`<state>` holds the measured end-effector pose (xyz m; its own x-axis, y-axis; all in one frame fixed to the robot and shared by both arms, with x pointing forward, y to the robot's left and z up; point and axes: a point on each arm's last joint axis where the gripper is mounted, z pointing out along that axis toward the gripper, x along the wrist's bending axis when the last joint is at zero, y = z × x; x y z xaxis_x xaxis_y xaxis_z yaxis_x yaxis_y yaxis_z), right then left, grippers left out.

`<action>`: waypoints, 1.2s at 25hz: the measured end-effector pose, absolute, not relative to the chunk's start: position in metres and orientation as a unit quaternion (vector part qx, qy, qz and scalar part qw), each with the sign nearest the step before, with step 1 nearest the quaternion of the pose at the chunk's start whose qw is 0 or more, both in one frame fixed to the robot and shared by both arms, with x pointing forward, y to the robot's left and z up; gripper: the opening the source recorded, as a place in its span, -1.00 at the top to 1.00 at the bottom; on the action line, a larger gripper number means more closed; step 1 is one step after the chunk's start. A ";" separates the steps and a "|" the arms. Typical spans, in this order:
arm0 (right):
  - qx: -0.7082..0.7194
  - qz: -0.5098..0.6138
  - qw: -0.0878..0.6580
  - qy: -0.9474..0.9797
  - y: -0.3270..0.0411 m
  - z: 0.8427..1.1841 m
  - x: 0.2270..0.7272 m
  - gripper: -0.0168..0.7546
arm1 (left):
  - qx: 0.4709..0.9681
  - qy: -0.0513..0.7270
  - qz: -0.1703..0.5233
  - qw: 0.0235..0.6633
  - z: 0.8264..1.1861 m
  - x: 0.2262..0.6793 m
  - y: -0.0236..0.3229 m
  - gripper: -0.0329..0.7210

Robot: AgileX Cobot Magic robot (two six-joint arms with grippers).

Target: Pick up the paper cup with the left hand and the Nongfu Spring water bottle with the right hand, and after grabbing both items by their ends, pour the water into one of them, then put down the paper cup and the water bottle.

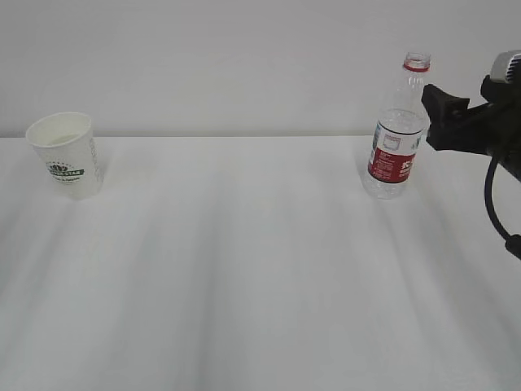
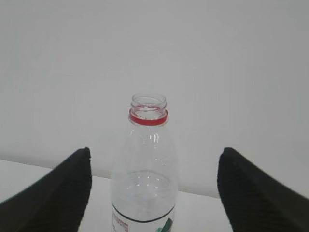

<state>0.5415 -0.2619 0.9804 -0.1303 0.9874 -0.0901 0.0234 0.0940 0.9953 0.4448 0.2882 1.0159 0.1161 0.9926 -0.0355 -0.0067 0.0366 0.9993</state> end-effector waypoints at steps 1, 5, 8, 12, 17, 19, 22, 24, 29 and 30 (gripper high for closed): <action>0.450 0.500 0.482 0.561 -0.262 0.982 0.540 -0.62 | 0.516 0.476 0.464 0.540 1.018 0.443 0.288 -0.64; 0.449 0.501 0.483 0.560 -0.263 0.992 0.536 -0.62 | 0.514 0.479 0.466 0.537 1.023 0.437 0.289 -0.64; 0.448 0.502 0.484 0.559 -0.263 0.999 0.533 -0.60 | 0.510 0.478 0.470 0.539 1.028 0.433 0.290 -0.64; 0.442 0.509 0.491 0.551 -0.264 1.013 0.527 -0.59 | 0.497 0.481 0.475 0.544 1.035 0.425 0.292 -0.64; 0.438 0.513 0.496 0.547 -0.265 1.028 0.518 -0.58 | 0.490 0.480 0.481 0.547 1.042 0.416 0.293 -0.64; 0.438 0.513 0.496 0.546 -0.265 1.033 0.515 -0.58 | 0.493 0.485 0.478 0.542 1.044 0.414 0.293 -0.64; 0.438 0.513 0.496 0.547 -0.266 1.040 0.509 -0.58 | 0.494 0.488 0.478 0.537 1.053 0.413 0.294 -0.63; 0.439 0.512 0.496 0.547 -0.266 1.044 0.506 -0.58 | 0.493 0.489 0.479 0.537 1.061 0.413 0.294 -0.63; 0.444 0.506 0.490 0.554 -0.268 1.054 0.496 -0.58 | 0.497 0.496 0.478 0.528 1.077 0.412 0.295 -0.63; 0.445 0.504 0.489 0.555 -0.268 1.055 0.494 -0.58 | 0.499 0.499 0.476 0.525 1.079 0.411 0.295 -0.62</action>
